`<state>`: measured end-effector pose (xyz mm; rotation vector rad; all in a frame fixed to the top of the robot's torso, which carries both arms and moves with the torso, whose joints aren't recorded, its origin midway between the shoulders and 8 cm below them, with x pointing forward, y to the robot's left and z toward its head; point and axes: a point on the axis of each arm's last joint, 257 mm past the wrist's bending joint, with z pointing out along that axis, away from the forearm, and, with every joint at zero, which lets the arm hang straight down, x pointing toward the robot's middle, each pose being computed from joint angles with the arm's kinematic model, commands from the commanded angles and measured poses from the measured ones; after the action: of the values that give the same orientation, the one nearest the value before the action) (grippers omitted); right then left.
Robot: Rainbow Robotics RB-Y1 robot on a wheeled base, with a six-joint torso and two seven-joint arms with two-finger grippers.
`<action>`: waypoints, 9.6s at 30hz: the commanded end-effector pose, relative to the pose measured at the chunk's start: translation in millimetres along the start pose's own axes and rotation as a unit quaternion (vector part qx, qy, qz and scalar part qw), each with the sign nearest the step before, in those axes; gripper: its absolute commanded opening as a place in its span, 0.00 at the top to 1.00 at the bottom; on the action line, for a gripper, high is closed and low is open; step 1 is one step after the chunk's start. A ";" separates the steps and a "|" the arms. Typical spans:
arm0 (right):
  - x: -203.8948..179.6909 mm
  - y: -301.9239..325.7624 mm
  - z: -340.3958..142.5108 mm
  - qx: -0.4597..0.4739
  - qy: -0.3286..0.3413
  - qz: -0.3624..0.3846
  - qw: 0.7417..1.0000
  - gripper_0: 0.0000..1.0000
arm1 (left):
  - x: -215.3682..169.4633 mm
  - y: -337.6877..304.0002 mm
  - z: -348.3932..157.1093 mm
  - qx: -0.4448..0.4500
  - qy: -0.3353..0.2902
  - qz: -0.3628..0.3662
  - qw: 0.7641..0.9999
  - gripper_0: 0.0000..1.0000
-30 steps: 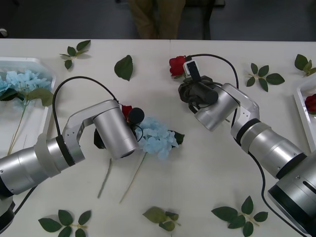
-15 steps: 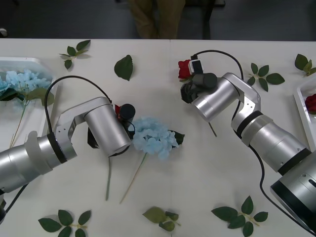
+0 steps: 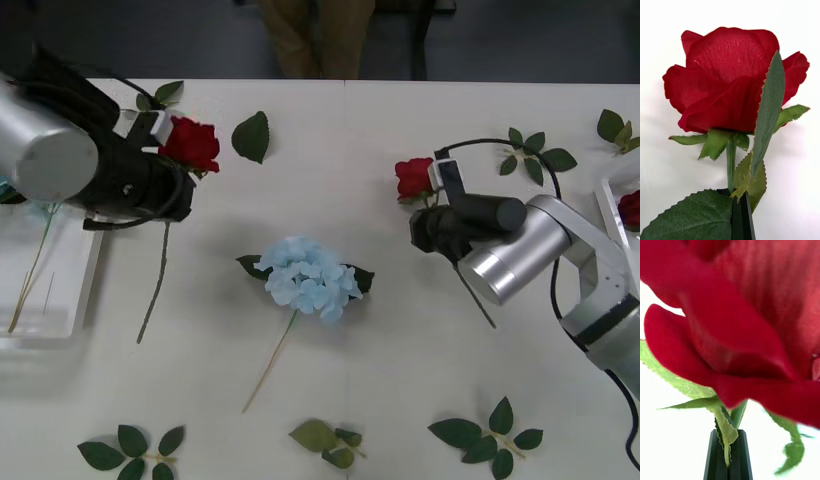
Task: Place the red flowers into the right box and the blue flowers into the left box. If a person shows an open palm, hand one flower to the person first, then continue sorting.
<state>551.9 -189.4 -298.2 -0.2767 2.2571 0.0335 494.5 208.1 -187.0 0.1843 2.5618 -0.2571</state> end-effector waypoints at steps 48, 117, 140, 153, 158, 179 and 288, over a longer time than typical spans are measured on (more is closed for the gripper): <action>-18.4 0.1 -176.4 -0.261 -0.079 -0.012 0.962 0.11 | -39.4 -313.4 -65.2 0.346 -0.371 0.273 0.817 1.00; -87.7 193.9 -148.6 -0.567 -0.214 0.208 0.767 1.00 | -37.8 -309.0 -67.5 0.360 -0.377 0.244 0.818 0.00; -49.4 -27.8 -120.2 -0.378 -0.181 0.130 0.899 1.00 | 36.0 -145.7 33.5 0.264 -0.162 0.246 0.919 0.00; -31.4 -174.1 -154.7 -0.242 -0.096 -0.068 0.963 1.00 | 92.7 -20.5 35.7 0.135 0.075 0.195 0.969 0.00; -6.8 -208.3 -162.1 -0.219 -0.045 -0.113 0.968 1.00 | 105.6 -19.3 18.0 0.067 0.131 0.148 0.978 0.00; 132.8 -397.2 -239.2 -0.020 0.171 -0.067 0.983 1.00 | 129.8 -129.6 53.7 -0.102 0.056 0.062 0.991 0.00; 4.7 15.5 6.8 -0.066 0.027 0.072 0.995 0.73 | 27.7 361.0 -140.6 -0.176 0.005 -0.097 0.980 1.00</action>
<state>539.9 -192.8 -323.9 -0.2111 2.3616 0.2087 468.6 553.4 -163.3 -0.1553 2.6402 0.0302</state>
